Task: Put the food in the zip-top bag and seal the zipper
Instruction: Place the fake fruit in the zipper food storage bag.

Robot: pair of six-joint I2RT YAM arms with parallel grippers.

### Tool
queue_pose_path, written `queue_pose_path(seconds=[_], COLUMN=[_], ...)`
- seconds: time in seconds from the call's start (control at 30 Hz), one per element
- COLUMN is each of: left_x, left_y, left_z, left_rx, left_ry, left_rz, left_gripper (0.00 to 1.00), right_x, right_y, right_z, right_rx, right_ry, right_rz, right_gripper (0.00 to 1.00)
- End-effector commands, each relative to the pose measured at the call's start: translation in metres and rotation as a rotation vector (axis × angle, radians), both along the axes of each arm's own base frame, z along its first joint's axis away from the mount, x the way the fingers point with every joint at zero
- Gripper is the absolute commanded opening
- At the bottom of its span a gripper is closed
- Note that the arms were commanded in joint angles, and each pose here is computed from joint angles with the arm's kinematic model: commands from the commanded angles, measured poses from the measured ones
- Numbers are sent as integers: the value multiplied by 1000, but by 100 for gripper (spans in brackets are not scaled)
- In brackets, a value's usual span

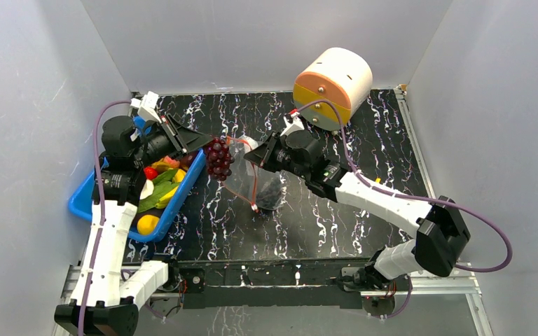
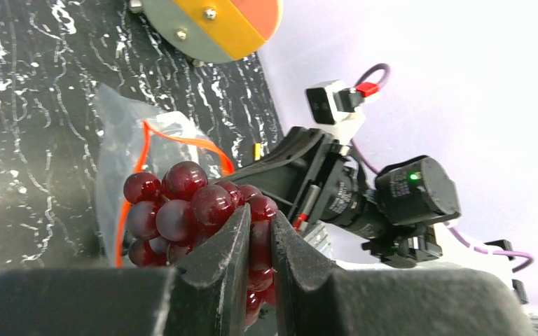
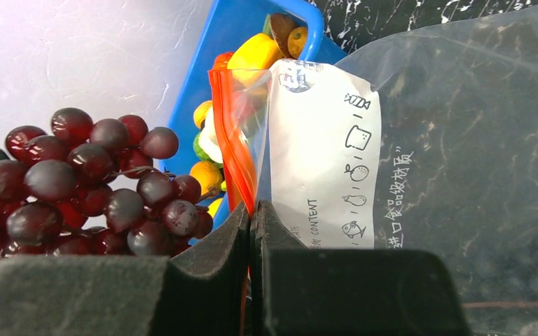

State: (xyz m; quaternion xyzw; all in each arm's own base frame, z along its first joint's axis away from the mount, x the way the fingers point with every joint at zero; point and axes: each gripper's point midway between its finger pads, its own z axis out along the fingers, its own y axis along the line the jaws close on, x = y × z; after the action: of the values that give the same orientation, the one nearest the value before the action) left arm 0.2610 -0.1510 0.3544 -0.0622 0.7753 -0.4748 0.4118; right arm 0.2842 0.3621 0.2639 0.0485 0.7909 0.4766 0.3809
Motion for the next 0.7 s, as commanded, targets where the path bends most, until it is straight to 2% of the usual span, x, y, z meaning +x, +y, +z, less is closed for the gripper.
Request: queue_pose_path(seconds=[0.0, 0.3, 0.67], left_x=[-14, -15, -6], left_y=[-11, -18, -15], left_z=[26, 27, -13], left_rx=[-98, -202, -185], left_ry=[-56, -58, 5], left_rz=[-71, -104, -72], left_gripper=[14, 13, 13], right_x=[5, 5, 4], right_y=[13, 17, 24], right_z=[48, 61, 75], right_rx=[130, 168, 207], right_ry=[-69, -76, -83], right_rz=[20, 32, 60], right_gripper=[0, 0, 0])
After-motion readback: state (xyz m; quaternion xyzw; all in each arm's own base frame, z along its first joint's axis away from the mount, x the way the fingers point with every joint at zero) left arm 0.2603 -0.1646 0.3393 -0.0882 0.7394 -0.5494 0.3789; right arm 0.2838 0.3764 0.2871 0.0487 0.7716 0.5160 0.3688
